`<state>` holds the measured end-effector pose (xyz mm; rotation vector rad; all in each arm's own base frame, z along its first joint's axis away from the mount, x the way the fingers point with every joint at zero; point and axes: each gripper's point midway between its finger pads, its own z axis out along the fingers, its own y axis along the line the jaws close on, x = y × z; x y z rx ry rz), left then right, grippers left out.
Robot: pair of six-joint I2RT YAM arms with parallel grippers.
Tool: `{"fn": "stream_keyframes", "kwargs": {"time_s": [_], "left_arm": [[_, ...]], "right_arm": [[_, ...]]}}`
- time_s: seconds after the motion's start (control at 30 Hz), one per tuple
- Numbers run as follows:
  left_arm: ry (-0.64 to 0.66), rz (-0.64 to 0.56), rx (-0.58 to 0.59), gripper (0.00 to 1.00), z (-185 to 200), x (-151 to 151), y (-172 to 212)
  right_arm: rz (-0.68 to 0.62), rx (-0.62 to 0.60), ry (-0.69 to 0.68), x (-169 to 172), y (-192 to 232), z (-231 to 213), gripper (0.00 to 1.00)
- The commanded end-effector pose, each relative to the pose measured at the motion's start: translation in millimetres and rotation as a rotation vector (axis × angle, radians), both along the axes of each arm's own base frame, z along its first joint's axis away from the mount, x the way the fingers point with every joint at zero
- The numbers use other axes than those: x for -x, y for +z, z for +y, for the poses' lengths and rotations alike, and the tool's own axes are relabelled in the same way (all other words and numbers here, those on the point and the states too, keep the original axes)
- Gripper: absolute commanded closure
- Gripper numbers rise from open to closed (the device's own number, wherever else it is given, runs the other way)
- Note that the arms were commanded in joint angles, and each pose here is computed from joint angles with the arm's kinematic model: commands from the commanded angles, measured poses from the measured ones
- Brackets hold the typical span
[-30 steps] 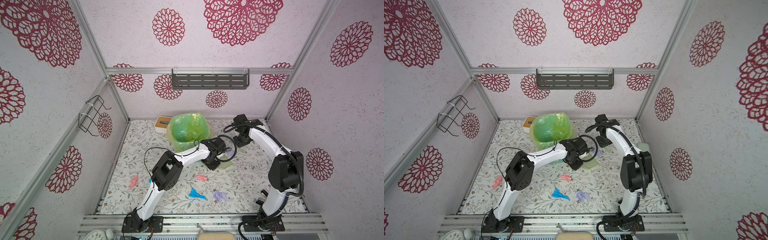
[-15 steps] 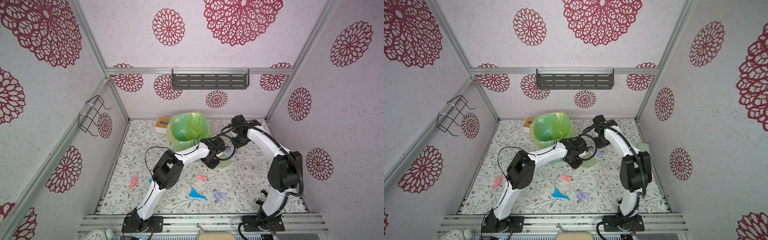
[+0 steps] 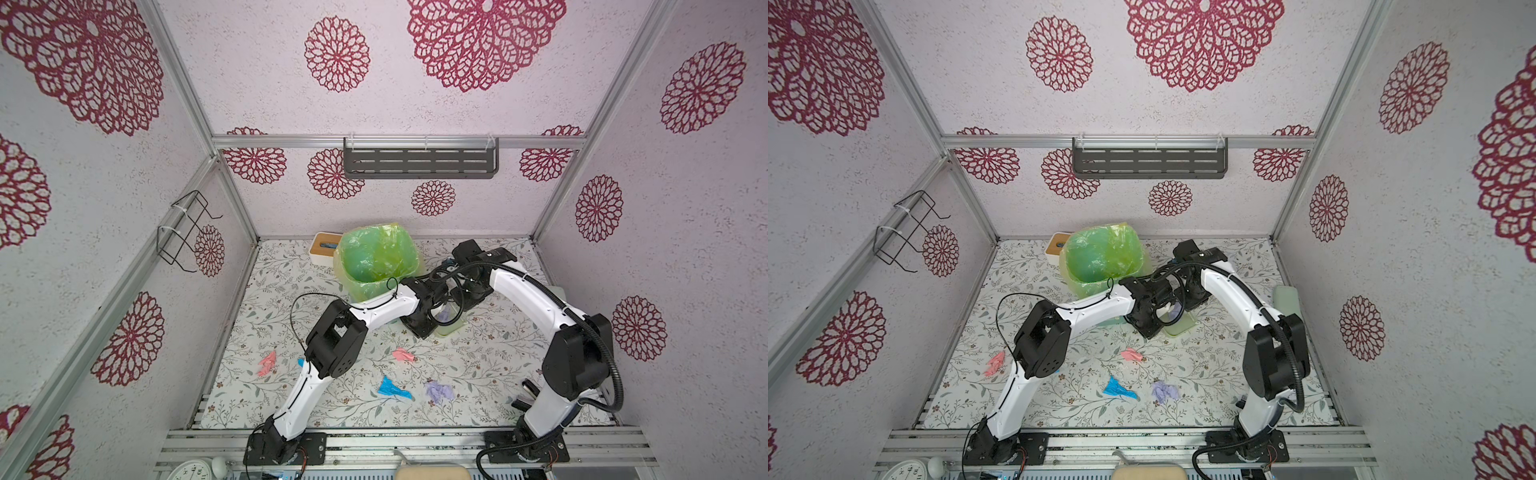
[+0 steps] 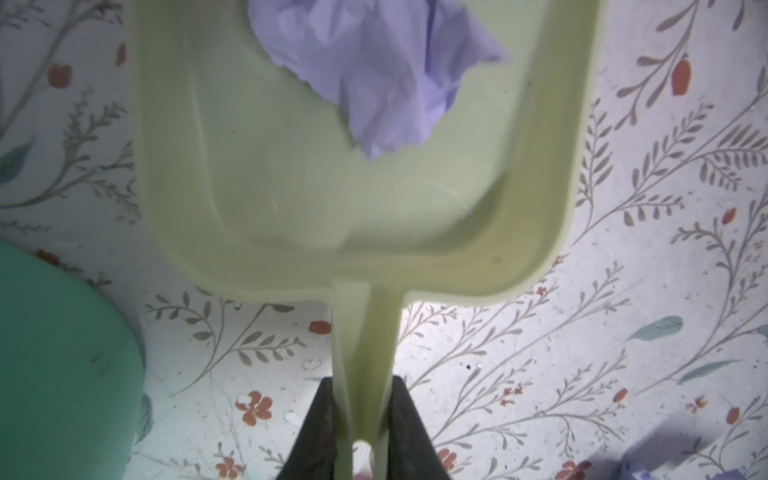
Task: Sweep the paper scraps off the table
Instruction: 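Sweep the purple scrap into the dustpan with the right gripper's brush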
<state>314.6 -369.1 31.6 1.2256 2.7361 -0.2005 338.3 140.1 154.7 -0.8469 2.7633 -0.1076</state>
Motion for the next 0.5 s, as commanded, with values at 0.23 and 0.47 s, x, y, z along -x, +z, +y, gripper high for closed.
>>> {"fn": "stream_keyframes", "kwargs": {"time_s": [0.23, 0.47], "left_arm": [[0.024, -0.030, 0.028, 0.90, -2, -10, 12], [0.012, -0.074, 0.055, 0.90, -5, -8, 34]], "right_arm": [[-0.014, -0.015, -0.009, 36, 34, -3, 1.00], [-0.110, -0.114, -0.150, 21, 63, -28, 1.00]]}}
